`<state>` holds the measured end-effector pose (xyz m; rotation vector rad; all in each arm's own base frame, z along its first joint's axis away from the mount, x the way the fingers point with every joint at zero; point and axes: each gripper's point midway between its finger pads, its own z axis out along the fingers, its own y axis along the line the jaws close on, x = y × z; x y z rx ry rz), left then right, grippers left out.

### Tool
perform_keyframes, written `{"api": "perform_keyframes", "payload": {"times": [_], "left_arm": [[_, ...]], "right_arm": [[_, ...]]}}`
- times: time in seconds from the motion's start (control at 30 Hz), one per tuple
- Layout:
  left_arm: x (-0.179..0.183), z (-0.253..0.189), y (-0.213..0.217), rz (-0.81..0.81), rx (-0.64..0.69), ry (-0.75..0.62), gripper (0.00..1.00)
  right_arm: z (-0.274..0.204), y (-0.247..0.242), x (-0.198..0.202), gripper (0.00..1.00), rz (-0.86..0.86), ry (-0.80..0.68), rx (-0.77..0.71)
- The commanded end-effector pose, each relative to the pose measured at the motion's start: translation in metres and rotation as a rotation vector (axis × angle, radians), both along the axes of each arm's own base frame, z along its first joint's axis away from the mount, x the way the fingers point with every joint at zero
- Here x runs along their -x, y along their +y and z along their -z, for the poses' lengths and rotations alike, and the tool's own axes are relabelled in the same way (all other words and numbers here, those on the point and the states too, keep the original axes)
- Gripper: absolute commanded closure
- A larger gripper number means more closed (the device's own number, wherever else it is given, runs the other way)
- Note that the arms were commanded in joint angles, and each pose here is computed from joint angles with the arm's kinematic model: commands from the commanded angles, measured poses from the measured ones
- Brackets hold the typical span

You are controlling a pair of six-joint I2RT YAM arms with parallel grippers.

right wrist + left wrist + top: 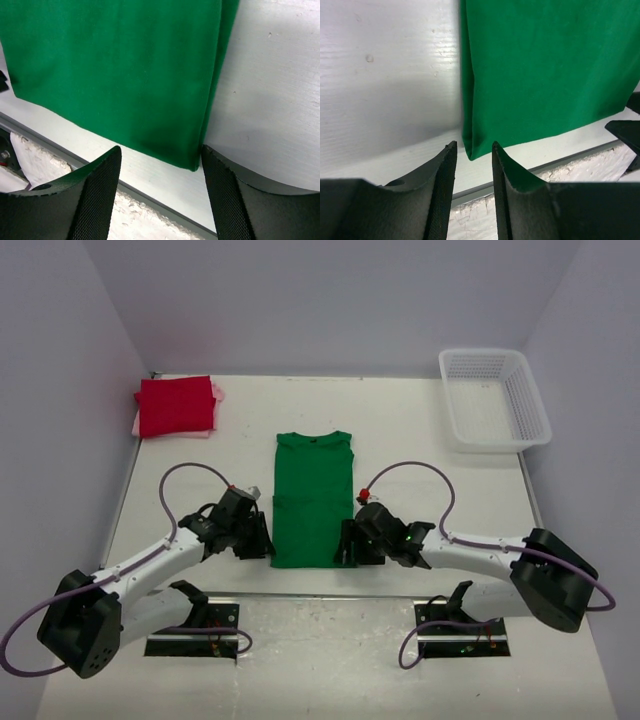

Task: Fold and stack the t-shirts
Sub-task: Grab one side of the 2/3 rectangular tshirt with both arms

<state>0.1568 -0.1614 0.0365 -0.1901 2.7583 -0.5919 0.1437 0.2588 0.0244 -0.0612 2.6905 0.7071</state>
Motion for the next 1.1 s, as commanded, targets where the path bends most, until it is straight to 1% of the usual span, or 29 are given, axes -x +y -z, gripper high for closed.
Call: {"api": "perform_keyframes", "payload": {"times": [0.0, 0.13, 0.3, 0.37, 0.5, 0.53, 0.57, 0.63, 0.8, 0.83, 0.87, 0.97, 1.07], "left_arm": [[0.007, 0.004, -0.012, 0.037, 0.071, 0.042, 0.64], [0.011, 0.007, -0.012, 0.041, 0.079, 0.059, 0.64], [0.009, -0.001, -0.008, 0.033, 0.061, 0.033, 0.63], [0.007, -0.006, -0.008, 0.035, 0.059, 0.022, 0.62], [0.008, -0.009, -0.008, 0.038, 0.06, 0.019, 0.62], [0.008, -0.007, -0.008, 0.039, 0.058, 0.022, 0.62], [0.009, -0.006, -0.007, 0.041, 0.058, 0.027, 0.62], [0.01, -0.006, -0.008, 0.047, 0.062, 0.031, 0.62], [0.012, -0.006, -0.006, 0.047, 0.057, 0.032, 0.6], [0.013, -0.006, -0.006, 0.047, 0.058, 0.034, 0.59], [0.013, -0.007, -0.006, 0.047, 0.058, 0.032, 0.58], [0.016, -0.008, -0.005, 0.048, 0.061, 0.038, 0.53], [0.016, -0.01, -0.004, 0.044, 0.06, 0.03, 0.5]], "right_arm": [[0.024, -0.022, 0.021, 0.34, 0.028, 0.081, 0.075], [0.03, -0.023, 0.025, 0.36, 0.032, 0.094, 0.077], [0.041, -0.022, 0.033, 0.47, 0.041, 0.13, 0.08], [0.044, -0.022, 0.036, 0.49, 0.046, 0.141, 0.086], [0.046, -0.023, 0.037, 0.59, 0.064, 0.147, 0.11], [0.046, -0.023, 0.036, 0.65, 0.065, 0.146, 0.116], [0.045, -0.023, 0.037, 0.67, 0.066, 0.15, 0.119], [0.044, -0.027, 0.035, 0.77, 0.084, 0.138, 0.137], [0.039, -0.037, 0.029, 0.87, 0.127, 0.105, 0.171], [0.036, -0.036, 0.028, 0.92, 0.13, 0.101, 0.175], [0.037, -0.038, 0.027, 0.99, 0.137, 0.099, 0.191], [0.038, -0.041, 0.025, 1.0, 0.14, 0.1, 0.22], [0.039, -0.04, 0.023, 1.0, 0.134, 0.094, 0.238]]}}
